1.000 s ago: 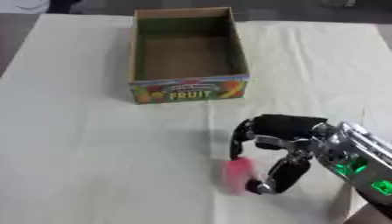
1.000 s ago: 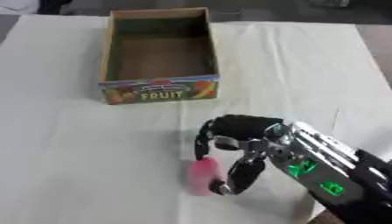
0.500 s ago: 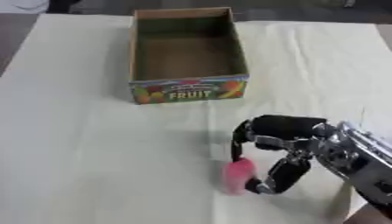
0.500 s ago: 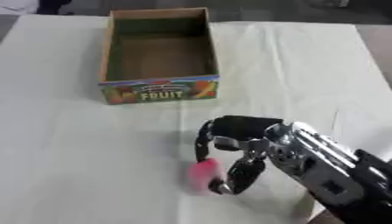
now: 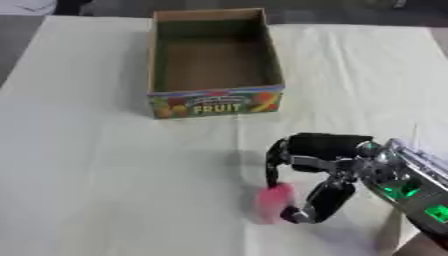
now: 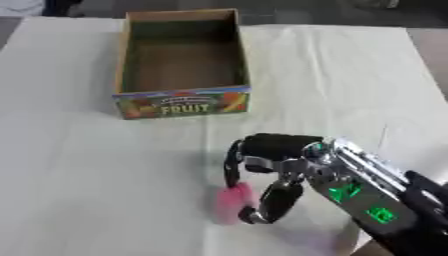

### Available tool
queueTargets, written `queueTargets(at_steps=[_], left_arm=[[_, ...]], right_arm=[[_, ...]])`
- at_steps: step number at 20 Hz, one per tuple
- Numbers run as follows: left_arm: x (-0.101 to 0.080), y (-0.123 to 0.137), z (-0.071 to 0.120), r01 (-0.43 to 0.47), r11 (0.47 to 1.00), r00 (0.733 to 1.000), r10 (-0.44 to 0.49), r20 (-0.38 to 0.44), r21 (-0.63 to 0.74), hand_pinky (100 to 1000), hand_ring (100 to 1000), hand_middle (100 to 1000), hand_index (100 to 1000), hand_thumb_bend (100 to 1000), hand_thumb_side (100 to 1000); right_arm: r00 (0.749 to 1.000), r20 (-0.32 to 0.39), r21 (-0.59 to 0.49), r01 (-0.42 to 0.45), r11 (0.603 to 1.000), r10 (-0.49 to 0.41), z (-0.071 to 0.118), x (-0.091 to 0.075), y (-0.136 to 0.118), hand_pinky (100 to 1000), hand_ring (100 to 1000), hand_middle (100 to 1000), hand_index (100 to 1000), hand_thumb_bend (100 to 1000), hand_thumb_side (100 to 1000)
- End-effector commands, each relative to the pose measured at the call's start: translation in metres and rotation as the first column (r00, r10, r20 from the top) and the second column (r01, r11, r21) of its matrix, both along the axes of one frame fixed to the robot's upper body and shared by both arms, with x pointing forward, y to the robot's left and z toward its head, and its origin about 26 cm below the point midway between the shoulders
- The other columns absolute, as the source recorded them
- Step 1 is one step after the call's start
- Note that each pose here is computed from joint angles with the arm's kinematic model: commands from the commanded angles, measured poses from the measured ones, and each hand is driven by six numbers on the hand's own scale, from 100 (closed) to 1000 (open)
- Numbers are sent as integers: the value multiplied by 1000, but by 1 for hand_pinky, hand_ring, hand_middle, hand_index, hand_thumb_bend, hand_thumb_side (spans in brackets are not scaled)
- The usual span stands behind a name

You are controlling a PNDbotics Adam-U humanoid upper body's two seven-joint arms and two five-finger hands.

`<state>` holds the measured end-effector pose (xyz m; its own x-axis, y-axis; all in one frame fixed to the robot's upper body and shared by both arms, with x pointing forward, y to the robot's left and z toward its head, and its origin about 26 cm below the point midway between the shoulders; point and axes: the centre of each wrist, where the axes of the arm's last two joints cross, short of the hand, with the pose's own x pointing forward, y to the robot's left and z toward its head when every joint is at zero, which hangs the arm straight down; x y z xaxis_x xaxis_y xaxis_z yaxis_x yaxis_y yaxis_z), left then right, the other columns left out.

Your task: Pick up objects on the table and place them in the box.

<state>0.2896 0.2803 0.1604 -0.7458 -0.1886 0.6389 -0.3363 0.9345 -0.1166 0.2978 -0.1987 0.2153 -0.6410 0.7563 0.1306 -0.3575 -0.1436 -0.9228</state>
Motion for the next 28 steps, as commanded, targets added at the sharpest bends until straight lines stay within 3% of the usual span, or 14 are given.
queueTargets(at_steps=[1, 6, 16, 25, 26, 27, 28], left_arm=[[-2, 2, 7, 1, 1000, 1000, -2, 24, 15, 627, 654, 605, 775, 100, 659], [-2, 2, 7, 2, 1000, 1000, -2, 23, 14, 627, 654, 605, 775, 100, 661], [-3, 2, 7, 3, 1000, 1000, -3, 23, 15, 626, 654, 605, 775, 100, 662], [-3, 3, 6, -1, 1000, 1000, 1, 19, 14, 626, 653, 605, 775, 100, 663], [-3, 3, 6, -1, 1000, 1000, 1, 18, 14, 626, 653, 605, 774, 100, 664], [-3, 3, 6, -1, 1000, 1000, 1, 17, 14, 626, 653, 605, 774, 100, 664], [-3, 3, 6, -1, 1000, 1000, 0, 17, 14, 626, 653, 605, 774, 100, 664]], right_arm=[[998, 60, 11, -1, 1000, 0, 16, -1, -4, 740, 855, 586, 581, 347, 100], [994, 110, 41, 9, 999, -13, 24, 0, -5, 737, 851, 576, 573, 100, 100], [979, 200, 89, 10, 996, -28, 42, 3, -6, 742, 850, 569, 575, 100, 108], [937, 346, 114, 2, 993, -42, 77, 4, -5, 754, 854, 569, 586, 100, 110], [932, 359, 118, 1, 993, -43, 81, 3, -4, 756, 854, 571, 585, 100, 189], [926, 375, 122, -2, 992, -45, 86, 3, -3, 758, 855, 569, 585, 100, 117], [920, 389, 126, -5, 992, -45, 89, 3, -2, 758, 855, 569, 585, 100, 118]])
